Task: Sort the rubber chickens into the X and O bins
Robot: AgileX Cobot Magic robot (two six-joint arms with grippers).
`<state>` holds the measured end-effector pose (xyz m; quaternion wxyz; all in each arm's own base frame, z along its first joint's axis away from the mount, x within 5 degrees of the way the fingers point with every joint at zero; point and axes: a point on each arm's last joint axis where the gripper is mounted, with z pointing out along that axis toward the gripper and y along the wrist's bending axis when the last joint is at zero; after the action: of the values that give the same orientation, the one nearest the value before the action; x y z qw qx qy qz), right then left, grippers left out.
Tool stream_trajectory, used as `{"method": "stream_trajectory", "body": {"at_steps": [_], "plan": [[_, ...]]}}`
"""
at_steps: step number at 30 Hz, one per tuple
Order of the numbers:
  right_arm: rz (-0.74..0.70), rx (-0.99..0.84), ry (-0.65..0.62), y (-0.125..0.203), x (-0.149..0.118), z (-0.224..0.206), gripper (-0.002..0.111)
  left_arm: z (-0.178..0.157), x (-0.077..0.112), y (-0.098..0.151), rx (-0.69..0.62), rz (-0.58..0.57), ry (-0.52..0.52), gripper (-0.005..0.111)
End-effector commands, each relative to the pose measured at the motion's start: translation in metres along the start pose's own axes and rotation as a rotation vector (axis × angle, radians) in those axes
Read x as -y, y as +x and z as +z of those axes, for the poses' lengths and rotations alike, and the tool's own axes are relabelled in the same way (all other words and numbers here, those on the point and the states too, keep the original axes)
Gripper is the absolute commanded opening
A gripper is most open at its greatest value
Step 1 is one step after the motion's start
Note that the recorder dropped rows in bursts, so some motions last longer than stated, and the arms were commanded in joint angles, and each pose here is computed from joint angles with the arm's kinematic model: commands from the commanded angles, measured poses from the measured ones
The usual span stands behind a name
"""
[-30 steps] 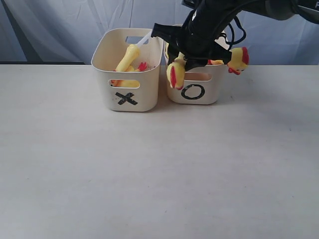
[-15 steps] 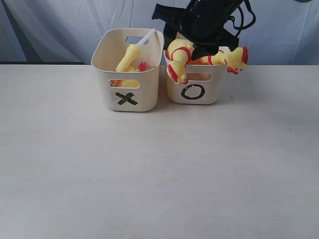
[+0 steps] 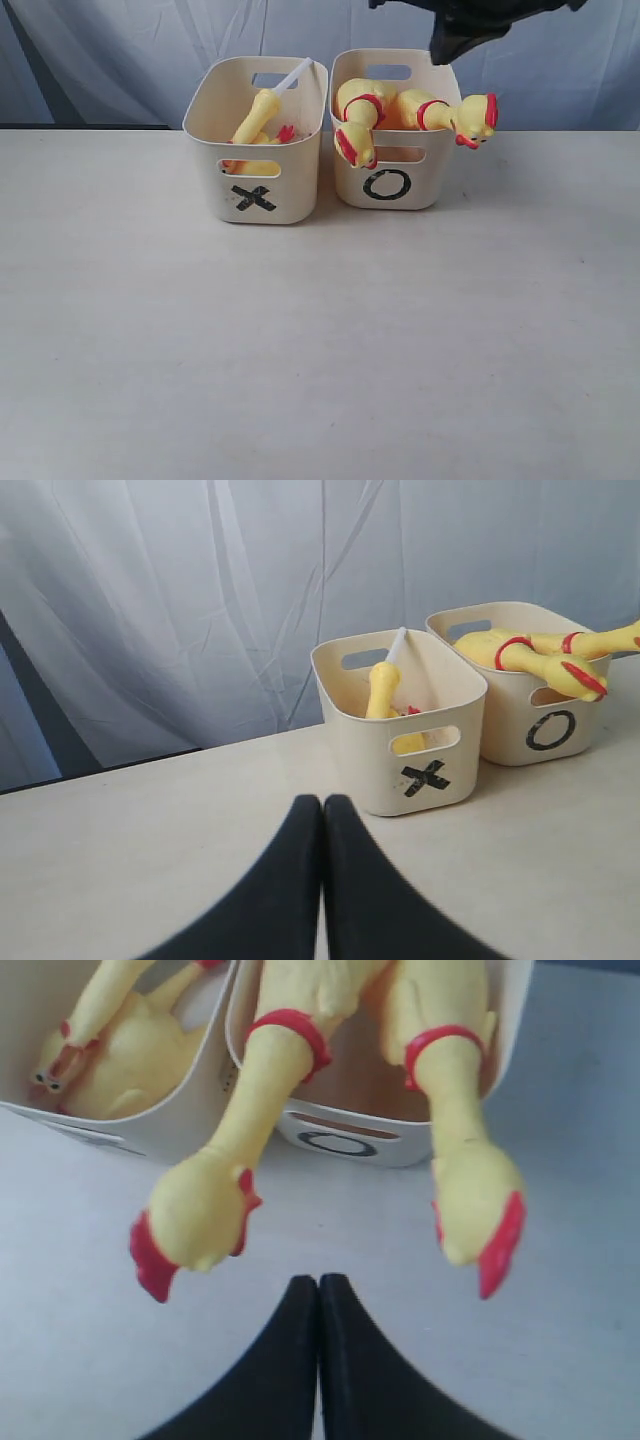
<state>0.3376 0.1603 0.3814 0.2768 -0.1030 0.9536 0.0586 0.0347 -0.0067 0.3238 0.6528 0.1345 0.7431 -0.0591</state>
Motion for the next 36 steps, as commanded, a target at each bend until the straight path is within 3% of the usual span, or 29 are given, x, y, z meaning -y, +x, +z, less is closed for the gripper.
{"method": "stream_trajectory", "body": {"at_steps": [1,7,13,19,29,36], "plan": [[-0.077,0.032,0.077,0.004,0.012,-0.031,0.0,-0.001,-0.004,0.006,-0.055,0.07,-0.046,0.0],[-0.063,0.093,0.043,0.012,0.014,-0.065,0.0,-0.001,-0.006,0.009,-0.085,0.094,-0.065,0.0],[-0.07,0.106,0.026,0.043,0.02,-0.068,0.0,-0.001,-0.006,0.009,-0.085,0.094,-0.065,0.0],[-0.075,0.205,-0.019,0.096,0.029,-0.068,0.0,-0.001,-0.006,0.009,-0.085,0.094,-0.065,0.0],[-0.07,0.537,-0.122,0.199,0.049,-0.079,0.0,-0.001,-0.006,0.009,-0.085,0.094,-0.065,0.0],[-0.056,0.566,-0.126,0.252,0.063,-0.092,0.0,-0.001,-0.006,0.009,-0.085,0.094,-0.065,0.0]]}}
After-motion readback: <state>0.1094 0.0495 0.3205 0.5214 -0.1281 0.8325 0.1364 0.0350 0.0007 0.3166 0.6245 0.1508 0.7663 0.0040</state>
